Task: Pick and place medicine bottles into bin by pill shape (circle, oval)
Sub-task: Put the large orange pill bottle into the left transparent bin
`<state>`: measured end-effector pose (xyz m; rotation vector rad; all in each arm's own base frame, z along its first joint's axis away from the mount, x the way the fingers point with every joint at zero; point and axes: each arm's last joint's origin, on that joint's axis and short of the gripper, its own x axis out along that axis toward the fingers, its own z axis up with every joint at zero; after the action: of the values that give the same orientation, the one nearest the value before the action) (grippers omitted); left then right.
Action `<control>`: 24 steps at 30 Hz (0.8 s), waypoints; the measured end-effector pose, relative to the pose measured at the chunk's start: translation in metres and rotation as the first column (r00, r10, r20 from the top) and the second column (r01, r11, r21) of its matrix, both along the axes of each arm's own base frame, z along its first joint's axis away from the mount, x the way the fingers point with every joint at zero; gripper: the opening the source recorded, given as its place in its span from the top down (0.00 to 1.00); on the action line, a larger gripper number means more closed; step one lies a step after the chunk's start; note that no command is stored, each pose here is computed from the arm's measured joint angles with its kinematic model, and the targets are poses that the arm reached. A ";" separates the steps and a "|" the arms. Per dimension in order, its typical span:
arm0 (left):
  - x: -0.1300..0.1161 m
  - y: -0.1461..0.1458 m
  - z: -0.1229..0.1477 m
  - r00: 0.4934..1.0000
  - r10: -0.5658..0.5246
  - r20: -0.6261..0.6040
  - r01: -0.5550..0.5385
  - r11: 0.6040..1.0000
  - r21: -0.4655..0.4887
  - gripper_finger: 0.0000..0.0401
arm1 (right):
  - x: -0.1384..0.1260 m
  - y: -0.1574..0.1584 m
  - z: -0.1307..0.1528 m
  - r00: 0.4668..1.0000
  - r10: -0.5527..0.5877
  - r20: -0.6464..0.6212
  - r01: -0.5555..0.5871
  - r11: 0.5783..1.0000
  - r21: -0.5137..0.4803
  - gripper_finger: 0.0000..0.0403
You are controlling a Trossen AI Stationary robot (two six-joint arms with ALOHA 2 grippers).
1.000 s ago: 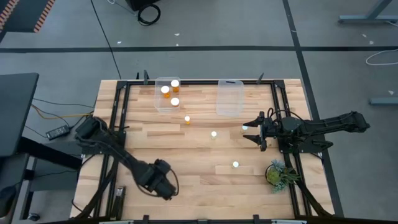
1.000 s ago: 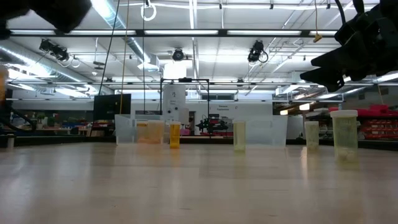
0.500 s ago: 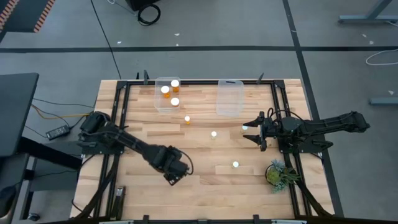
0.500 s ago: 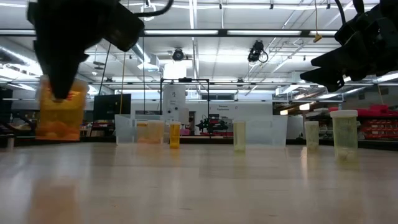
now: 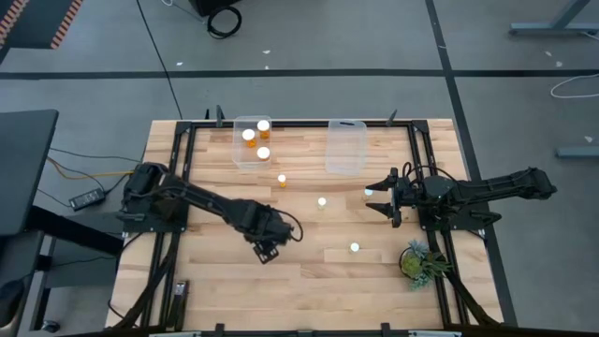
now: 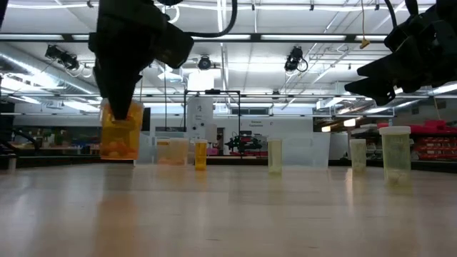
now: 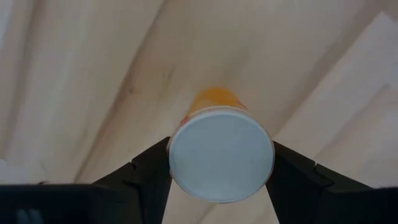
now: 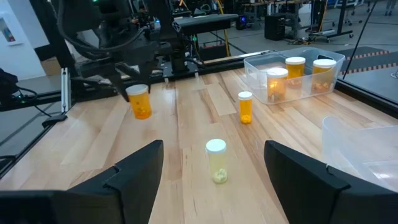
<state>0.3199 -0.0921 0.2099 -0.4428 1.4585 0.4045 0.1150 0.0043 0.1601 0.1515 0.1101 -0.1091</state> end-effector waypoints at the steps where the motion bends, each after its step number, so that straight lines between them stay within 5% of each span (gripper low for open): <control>1: 0.001 0.002 0.000 1.000 -0.005 0.005 0.005 1.000 0.008 0.44 | 0.000 0.000 0.000 1.000 0.000 0.000 0.000 1.000 0.000 0.29; 24: 0.021 0.075 0.001 0.989 -0.125 0.081 0.119 0.991 0.068 0.44 | 0.000 0.000 0.000 1.000 0.000 0.000 0.000 1.000 0.000 0.29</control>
<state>0.3409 -0.0172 0.2108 -0.3146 1.3786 0.3291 0.1150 0.0043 0.1601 0.1515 0.1101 -0.1091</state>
